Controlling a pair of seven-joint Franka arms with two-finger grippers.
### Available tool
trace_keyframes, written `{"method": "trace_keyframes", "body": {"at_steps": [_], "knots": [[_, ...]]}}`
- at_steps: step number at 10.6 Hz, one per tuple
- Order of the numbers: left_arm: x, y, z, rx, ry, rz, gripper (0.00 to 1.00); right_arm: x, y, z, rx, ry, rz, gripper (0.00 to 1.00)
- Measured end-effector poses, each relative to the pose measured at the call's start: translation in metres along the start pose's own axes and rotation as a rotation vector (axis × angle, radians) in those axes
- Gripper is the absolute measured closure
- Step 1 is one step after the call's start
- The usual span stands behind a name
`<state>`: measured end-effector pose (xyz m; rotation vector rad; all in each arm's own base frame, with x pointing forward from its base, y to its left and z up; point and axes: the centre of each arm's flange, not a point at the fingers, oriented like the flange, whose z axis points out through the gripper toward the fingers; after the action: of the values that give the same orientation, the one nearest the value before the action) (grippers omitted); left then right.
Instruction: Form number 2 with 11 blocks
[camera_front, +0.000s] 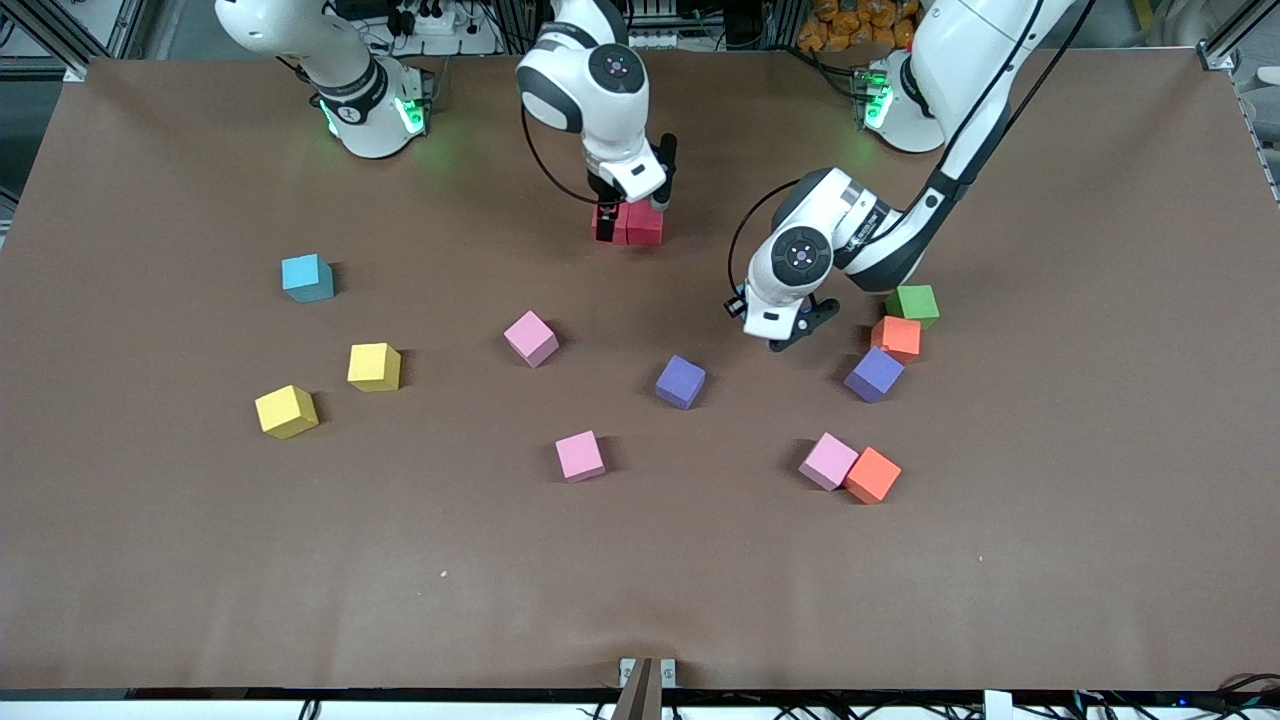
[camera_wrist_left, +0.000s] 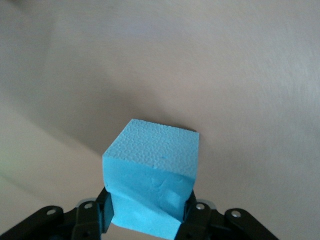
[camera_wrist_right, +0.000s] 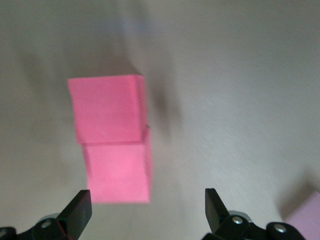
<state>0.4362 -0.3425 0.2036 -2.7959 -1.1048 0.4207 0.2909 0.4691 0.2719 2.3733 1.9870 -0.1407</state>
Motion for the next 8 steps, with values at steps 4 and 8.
{"method": "trace_keyframes", "body": {"at_steps": [4,8], "knots": [[-0.053,0.001,-0.005,-0.006,-0.001,-0.283,0.45,-0.05,0.101,-0.024,0.026,0.005,0.199,0.0],[-0.112,-0.014,0.017,-0.096,-0.033,-0.463,0.45,-0.108,0.191,-0.009,0.035,0.011,0.386,0.0]]}}
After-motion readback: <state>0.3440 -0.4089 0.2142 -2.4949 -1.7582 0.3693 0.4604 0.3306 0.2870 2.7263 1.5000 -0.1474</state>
